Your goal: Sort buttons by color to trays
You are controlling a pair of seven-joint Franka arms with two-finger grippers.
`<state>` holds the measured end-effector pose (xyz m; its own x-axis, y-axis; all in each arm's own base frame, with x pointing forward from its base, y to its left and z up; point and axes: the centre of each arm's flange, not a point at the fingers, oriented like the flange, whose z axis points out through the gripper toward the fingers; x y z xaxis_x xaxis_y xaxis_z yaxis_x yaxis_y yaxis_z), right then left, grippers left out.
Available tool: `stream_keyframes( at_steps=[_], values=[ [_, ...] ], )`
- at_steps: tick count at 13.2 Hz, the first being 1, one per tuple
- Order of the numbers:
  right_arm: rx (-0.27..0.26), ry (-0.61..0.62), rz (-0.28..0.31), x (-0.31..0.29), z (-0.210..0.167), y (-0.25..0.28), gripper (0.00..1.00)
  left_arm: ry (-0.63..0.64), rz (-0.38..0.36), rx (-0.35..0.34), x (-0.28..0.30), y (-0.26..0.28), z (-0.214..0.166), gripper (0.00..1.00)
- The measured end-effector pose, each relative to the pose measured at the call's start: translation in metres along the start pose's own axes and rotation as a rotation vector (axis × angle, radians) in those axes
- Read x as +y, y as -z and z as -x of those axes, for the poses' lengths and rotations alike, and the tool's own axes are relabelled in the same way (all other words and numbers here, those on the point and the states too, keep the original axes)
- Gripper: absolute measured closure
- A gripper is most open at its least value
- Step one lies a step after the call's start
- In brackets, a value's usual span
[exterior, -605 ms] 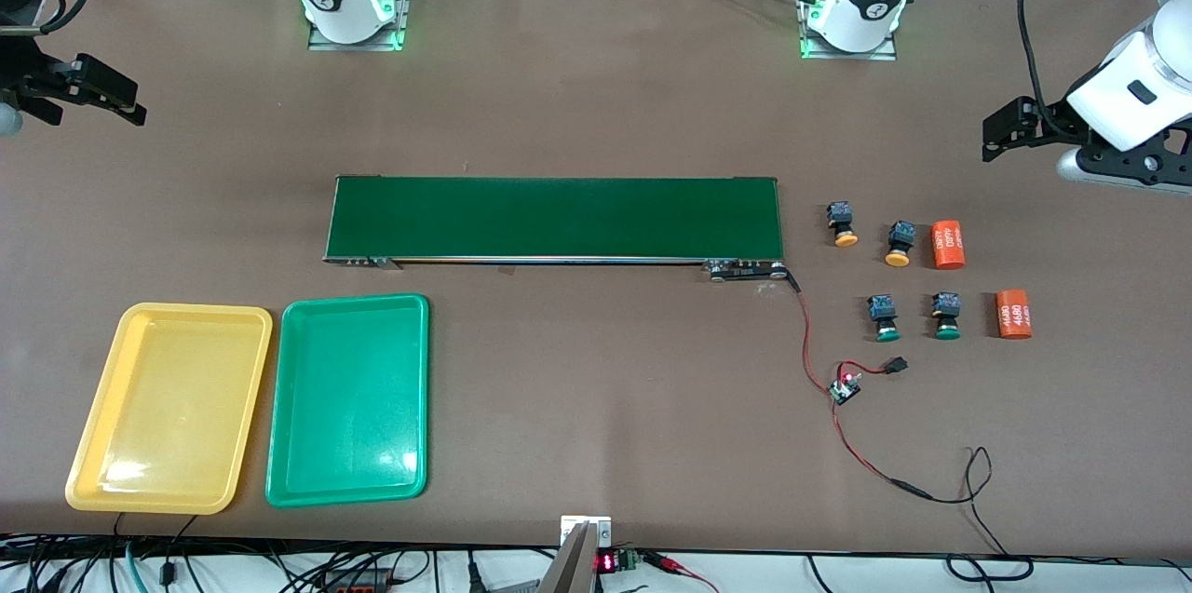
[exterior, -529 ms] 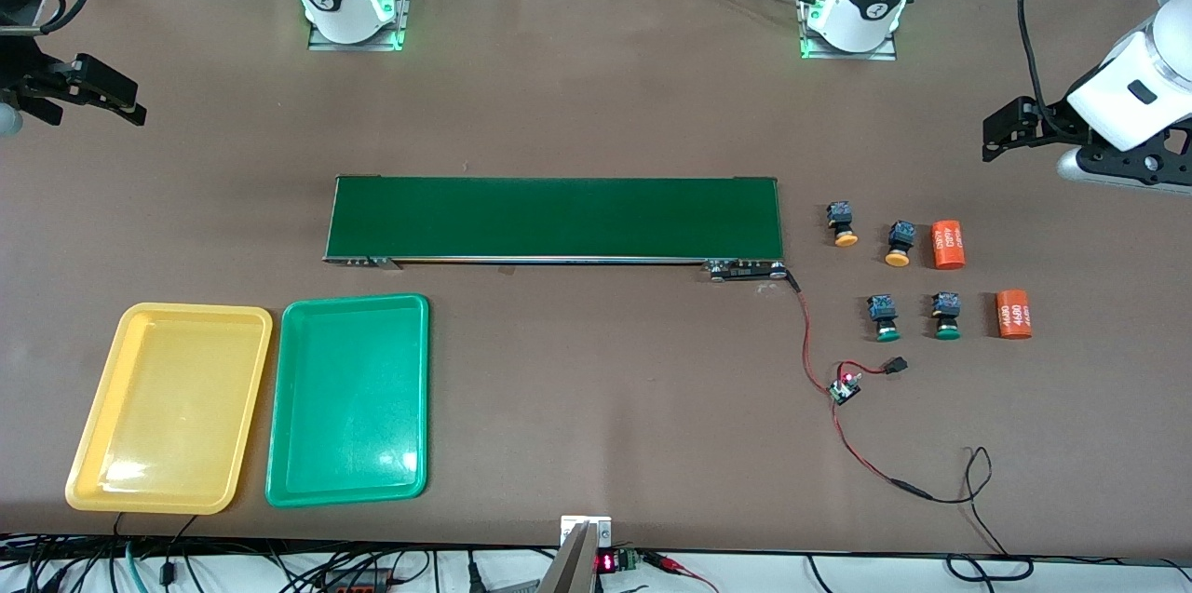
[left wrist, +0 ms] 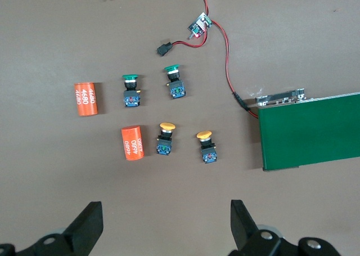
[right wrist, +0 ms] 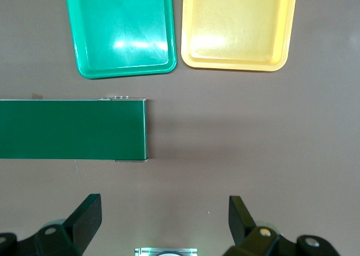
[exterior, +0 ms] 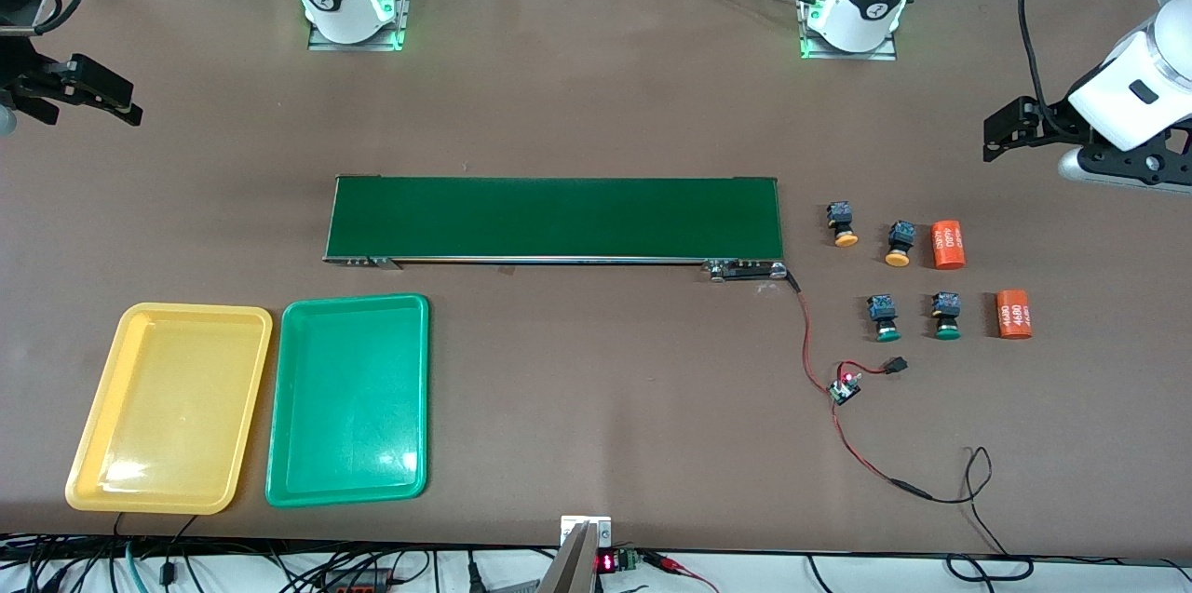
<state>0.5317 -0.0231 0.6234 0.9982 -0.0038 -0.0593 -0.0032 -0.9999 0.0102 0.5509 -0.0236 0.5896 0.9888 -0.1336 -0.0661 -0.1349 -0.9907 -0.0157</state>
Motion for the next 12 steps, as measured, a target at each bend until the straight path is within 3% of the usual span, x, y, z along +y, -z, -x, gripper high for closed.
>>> stream_keyframes(
  at_steps=[4, 9, 12],
  values=[
    [-0.055, -0.048, 0.003, 0.027, -0.028, -0.047, 0.00, 0.002, 0.004, -0.051, -0.001, -0.013, -0.002, 0.00],
    [-0.247, -0.079, 0.013, 0.049, -0.085, -0.190, 0.00, 0.001, 0.012, -0.135, -0.001, -0.042, -0.010, 0.00],
    [-0.267, -0.076, 0.024, 0.049, -0.091, -0.205, 0.00, 0.003, 0.016, -0.190, -0.003, -0.075, -0.025, 0.00]
  ],
)
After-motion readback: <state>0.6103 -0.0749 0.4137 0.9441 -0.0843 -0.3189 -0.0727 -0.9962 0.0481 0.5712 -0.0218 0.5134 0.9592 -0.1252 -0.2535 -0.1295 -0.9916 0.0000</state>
